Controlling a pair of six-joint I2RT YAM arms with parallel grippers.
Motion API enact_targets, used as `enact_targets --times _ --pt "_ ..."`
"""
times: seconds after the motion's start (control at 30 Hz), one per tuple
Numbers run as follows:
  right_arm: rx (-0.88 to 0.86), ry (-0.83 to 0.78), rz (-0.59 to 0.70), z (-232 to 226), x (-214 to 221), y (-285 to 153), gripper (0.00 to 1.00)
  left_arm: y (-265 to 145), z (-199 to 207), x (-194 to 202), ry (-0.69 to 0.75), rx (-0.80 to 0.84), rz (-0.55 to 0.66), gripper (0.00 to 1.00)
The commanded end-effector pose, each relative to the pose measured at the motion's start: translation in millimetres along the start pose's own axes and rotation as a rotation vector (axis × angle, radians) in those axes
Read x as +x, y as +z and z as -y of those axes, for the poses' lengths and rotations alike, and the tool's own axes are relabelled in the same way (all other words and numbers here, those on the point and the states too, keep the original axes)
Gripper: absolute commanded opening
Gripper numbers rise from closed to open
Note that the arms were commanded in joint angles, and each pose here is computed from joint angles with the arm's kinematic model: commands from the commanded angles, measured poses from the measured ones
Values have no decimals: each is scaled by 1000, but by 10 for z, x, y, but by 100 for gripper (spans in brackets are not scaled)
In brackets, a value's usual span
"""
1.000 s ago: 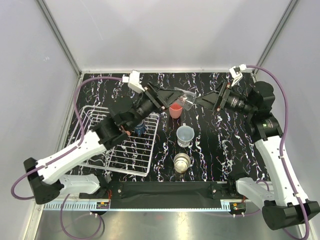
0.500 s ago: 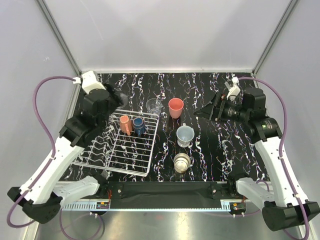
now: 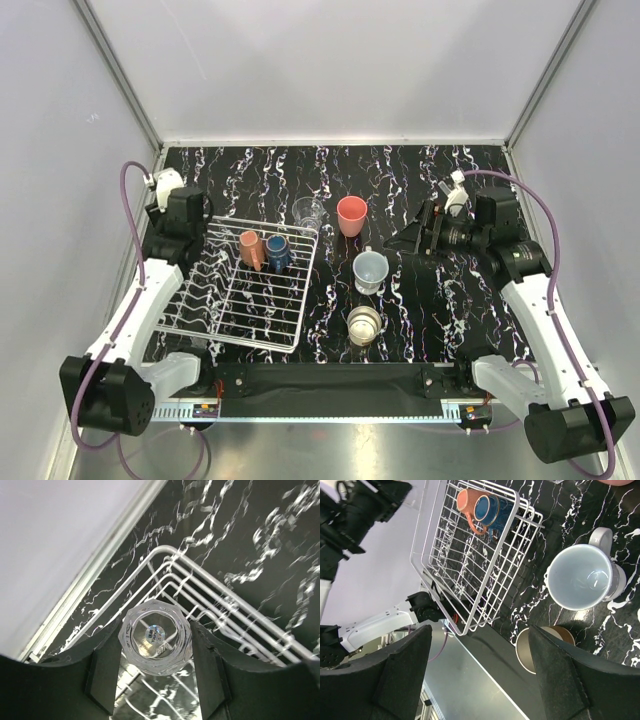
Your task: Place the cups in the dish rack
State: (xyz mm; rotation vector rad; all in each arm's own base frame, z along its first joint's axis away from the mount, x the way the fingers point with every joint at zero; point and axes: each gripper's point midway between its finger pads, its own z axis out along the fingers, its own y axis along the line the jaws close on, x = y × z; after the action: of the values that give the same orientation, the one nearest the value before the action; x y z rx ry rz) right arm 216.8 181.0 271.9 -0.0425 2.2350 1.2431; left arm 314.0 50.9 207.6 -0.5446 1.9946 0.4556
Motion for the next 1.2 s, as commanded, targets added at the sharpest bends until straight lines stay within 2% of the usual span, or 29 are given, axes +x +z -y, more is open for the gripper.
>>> enact_targets --times 0.0,0.3,0.53,0.67,0.8,1.17 --pt "-70 -52 4 -135 17 -35 85 59 168 -288 -5 183 106 0" --pt "-96 -51 -20 -103 115 -11 85 253 57 -1 100 281 49 0" --pt "-101 -55 -38 -61 177 3 84 394 29 104 226 333 99 0" --pt "-105 -54 -43 -56 182 14 85 477 33 121 236 328 130 0" --pt "-113 -53 -45 -67 186 13 85 572 138 259 263 400 103 0" --pt "-108 -49 -49 -36 209 19 85 772 84 430 258 403 108 0"
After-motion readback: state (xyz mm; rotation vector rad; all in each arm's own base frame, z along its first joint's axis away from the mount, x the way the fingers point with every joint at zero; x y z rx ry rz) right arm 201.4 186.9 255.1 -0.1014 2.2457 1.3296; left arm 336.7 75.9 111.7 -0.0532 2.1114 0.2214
